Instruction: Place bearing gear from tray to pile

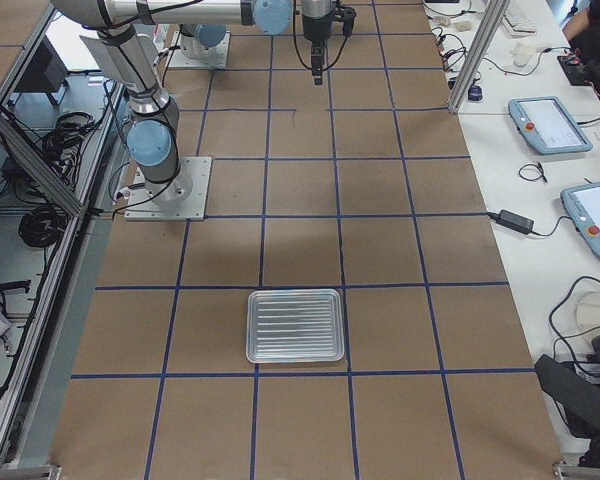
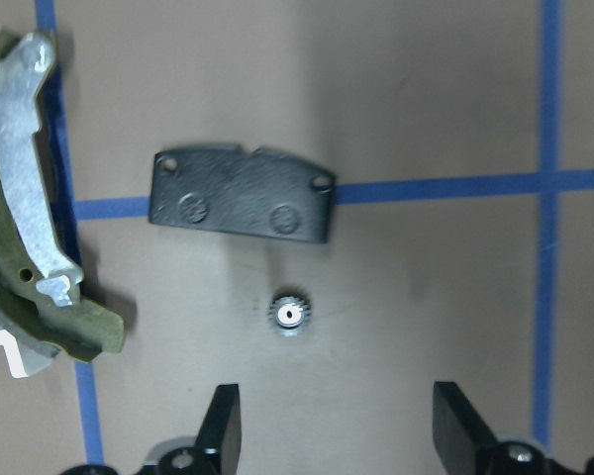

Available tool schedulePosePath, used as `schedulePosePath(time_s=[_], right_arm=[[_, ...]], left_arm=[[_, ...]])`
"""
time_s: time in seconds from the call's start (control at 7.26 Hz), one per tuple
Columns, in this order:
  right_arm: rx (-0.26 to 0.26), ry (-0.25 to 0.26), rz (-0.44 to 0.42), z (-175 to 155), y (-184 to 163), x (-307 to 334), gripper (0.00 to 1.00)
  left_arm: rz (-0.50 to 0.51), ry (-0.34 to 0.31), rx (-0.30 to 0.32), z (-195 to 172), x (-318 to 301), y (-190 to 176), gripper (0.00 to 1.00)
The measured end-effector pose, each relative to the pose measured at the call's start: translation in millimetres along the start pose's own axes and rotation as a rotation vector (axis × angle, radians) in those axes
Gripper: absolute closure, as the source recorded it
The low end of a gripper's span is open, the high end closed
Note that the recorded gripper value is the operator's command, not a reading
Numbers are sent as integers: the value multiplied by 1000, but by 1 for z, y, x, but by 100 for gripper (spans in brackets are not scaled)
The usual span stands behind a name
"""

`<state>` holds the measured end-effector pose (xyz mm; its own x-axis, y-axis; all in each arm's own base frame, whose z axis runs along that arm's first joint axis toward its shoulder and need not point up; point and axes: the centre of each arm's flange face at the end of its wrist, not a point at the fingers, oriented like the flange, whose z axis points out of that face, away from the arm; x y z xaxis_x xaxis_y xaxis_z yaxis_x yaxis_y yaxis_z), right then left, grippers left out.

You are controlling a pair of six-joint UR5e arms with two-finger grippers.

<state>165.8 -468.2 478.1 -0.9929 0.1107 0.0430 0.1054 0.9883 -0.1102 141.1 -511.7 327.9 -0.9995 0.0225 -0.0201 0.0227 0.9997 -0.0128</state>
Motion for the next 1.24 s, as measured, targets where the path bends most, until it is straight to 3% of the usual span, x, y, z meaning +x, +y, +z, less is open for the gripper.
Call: schedulePosePath(time_s=[0.28, 0.55, 0.83, 1.24], right_arm=[[0, 0, 0, 0, 0, 0, 0], [0, -1, 0, 0, 0, 0, 0], [0, -1, 0, 0, 0, 0, 0], [0, 0, -1, 0, 0, 0, 0]], left_arm=[[-69, 5, 9, -89, 98, -25, 13], [-60, 2, 24, -148, 197, -20, 5], [-34, 13, -26, -186, 235, -2, 0], [34, 19, -61, -195, 274, 21, 0]])
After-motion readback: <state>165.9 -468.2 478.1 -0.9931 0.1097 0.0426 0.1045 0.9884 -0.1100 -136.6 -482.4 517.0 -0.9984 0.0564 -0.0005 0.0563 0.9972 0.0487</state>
